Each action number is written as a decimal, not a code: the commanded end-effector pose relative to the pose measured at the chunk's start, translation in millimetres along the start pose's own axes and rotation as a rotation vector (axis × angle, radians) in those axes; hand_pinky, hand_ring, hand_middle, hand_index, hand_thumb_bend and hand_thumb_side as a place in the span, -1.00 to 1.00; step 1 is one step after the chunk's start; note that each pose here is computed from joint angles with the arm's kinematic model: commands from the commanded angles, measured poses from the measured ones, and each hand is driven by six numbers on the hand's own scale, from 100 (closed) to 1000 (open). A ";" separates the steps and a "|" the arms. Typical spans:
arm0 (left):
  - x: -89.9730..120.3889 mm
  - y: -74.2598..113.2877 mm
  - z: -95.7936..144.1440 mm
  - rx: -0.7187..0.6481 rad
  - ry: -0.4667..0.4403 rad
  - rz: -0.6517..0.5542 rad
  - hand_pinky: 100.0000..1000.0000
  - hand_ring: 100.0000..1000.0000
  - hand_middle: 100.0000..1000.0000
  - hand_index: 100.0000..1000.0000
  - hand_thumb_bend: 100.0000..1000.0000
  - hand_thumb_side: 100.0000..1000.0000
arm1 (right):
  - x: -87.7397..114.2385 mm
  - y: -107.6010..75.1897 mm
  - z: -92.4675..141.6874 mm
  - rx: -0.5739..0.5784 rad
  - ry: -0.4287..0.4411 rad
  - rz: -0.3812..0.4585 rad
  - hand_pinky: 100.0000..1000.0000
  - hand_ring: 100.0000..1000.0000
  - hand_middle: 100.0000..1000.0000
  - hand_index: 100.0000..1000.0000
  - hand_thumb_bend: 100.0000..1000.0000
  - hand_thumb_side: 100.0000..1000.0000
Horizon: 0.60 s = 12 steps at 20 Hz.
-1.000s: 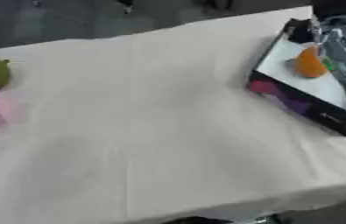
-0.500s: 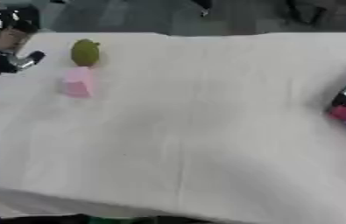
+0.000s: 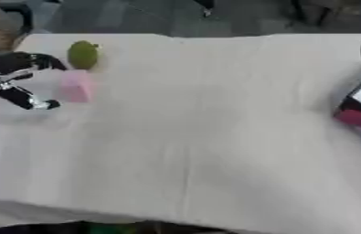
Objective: Pick up the objects with one hand, pass them to the other hand, and then place them into the box on the other side of the table.
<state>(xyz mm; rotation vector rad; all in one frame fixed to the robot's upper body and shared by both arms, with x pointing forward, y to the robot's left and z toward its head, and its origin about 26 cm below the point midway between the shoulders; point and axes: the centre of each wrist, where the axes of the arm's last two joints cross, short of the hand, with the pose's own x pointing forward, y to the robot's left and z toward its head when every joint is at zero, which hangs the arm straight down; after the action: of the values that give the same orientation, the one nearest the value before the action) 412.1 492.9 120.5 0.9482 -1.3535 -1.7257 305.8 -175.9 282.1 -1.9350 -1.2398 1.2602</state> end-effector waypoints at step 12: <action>-1.0 -23.4 3.3 0.311 0.171 -0.024 0.59 0.56 0.65 0.76 -0.51 -0.66 | -1.1 -11.2 0.1 -0.084 0.045 -0.075 0.75 0.70 0.57 0.92 -0.66 -0.37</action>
<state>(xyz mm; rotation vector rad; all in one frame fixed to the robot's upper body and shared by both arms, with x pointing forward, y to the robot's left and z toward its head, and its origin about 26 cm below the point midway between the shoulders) 405.7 492.2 83.3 1.2102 -1.5004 -1.4414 305.4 -172.7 282.1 -1.9268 -1.3112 1.1817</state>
